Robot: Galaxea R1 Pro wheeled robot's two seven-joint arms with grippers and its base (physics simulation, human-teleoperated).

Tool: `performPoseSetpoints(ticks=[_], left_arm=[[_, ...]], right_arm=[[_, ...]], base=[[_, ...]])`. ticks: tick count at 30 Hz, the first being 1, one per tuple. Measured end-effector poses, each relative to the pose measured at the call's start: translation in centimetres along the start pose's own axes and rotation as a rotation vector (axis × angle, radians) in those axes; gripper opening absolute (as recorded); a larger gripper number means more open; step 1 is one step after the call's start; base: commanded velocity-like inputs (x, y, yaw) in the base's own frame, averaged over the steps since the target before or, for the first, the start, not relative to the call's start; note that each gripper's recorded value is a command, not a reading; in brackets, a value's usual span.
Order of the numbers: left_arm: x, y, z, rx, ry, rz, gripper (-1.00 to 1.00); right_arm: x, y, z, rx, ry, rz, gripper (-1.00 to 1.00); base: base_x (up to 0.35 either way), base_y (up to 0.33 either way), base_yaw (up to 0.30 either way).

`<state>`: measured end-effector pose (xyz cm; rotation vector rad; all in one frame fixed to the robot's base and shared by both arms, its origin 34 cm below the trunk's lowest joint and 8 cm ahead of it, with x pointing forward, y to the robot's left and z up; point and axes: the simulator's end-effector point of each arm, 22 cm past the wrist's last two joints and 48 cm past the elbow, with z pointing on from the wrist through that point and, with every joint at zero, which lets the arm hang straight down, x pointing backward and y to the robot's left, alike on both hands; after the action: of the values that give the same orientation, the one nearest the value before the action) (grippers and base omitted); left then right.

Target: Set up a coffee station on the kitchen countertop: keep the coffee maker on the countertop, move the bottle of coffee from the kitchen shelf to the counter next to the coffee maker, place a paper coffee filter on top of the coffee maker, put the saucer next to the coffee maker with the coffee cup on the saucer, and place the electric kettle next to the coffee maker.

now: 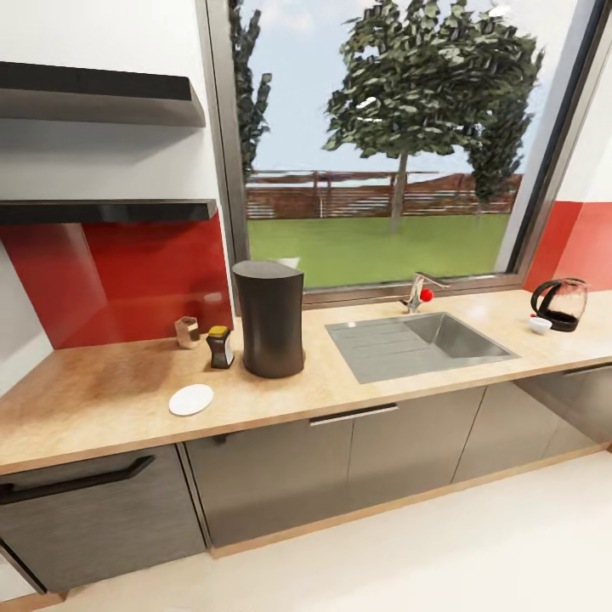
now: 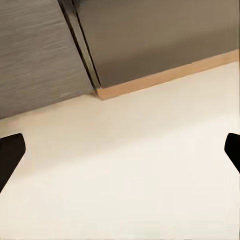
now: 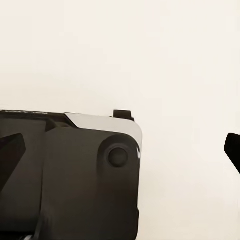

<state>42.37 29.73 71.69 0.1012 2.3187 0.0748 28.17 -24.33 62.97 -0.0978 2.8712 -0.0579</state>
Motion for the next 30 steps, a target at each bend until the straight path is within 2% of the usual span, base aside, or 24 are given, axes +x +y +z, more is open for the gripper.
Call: performPoseSetpoints(ticks=[1, 2, 4, 12, 24, 30], left_arm=[[4.7, 0.2, -1.1, -0.006, 0.107, -0.003, 1.0], [6.6, 0.2, -1.7, -0.005, 0.149, -0.004, 1.0], [8.4, 0.2, -2.3, -0.006, 0.189, -0.006, 1.0], [10.5, 0.9, -3.2, -0.049, 0.238, -0.005, 1.0], [13.2, 0.7, -4.5, -0.055, 0.303, -0.006, 1.0], [15.2, 0.7, -5.6, -0.056, 0.353, -0.006, 1.0]], right_arm=[[0.0, 0.1, 0.0, -0.001, 0.001, -0.004, 1.0], [0.1, 0.1, 0.0, -0.001, 0.002, -0.005, 1.0], [0.1, 0.1, 0.0, -0.001, 0.002, -0.006, 1.0], [0.1, 0.1, 0.0, -0.001, 0.003, -0.006, 1.0], [0.2, 0.1, 0.0, -0.001, 0.007, -0.006, 1.0], [0.3, 0.2, 0.1, -0.003, 0.008, -0.006, 1.0]], base=[[0.0, 0.0, 0.22], [0.0, 0.0, 0.24], [0.0, 0.0, 0.266], [0.0, 0.0, 0.273], [0.0, 0.0, 0.275], [0.0, 0.0, 0.275]])
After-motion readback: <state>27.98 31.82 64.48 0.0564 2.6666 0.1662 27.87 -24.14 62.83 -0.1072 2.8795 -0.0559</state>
